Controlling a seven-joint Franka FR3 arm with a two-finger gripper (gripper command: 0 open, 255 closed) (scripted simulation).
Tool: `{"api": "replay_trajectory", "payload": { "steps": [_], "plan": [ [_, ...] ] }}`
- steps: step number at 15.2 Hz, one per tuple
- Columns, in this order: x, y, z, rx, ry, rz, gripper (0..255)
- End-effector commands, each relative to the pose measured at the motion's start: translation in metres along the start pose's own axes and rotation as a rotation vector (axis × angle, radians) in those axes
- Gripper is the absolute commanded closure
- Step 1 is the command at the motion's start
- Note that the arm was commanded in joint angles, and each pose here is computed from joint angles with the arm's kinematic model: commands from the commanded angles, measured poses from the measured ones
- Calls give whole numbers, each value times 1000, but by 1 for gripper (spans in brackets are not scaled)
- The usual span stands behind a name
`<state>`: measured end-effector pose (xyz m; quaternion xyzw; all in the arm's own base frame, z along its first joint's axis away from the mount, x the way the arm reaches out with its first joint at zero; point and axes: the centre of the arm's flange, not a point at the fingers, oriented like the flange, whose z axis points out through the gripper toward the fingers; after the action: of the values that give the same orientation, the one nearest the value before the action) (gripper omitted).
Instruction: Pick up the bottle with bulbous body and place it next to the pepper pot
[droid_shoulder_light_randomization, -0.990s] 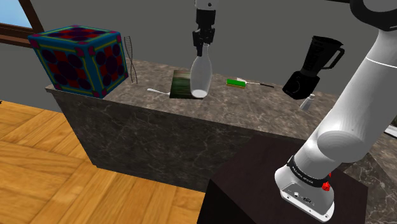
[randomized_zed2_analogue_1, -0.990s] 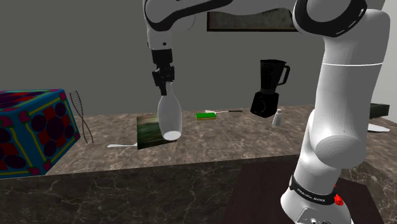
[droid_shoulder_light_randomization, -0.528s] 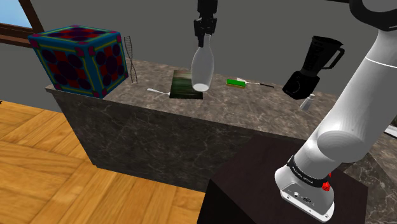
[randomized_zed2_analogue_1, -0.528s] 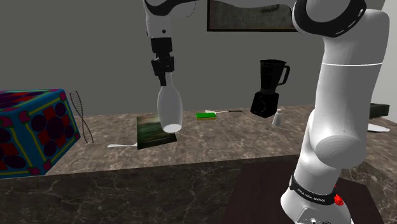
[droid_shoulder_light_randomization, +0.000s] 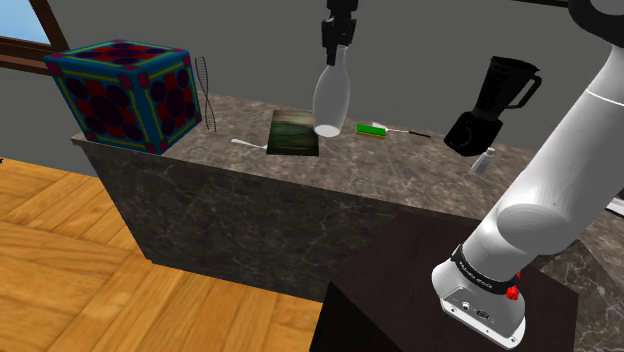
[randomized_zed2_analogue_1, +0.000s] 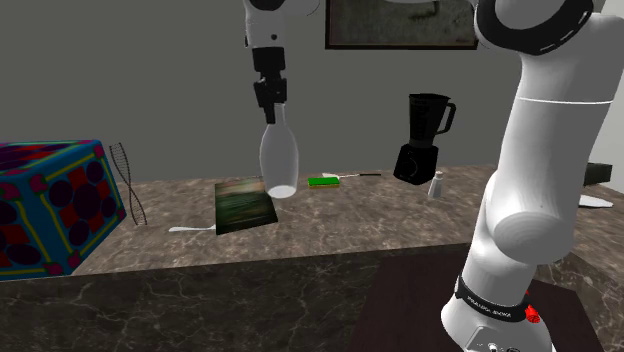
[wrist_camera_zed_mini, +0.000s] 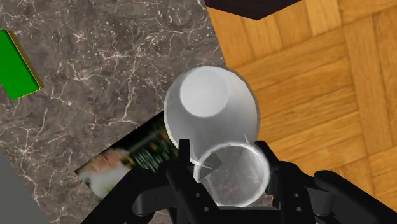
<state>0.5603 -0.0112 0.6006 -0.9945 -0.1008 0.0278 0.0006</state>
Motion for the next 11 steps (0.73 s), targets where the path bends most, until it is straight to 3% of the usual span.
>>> {"api": "replay_trajectory", "payload": {
  "steps": [1,11],
  "plan": [
    [-22,16,0,0,1,0,255],
    [-123,101,5,0,1,0,255]
  ]
}}
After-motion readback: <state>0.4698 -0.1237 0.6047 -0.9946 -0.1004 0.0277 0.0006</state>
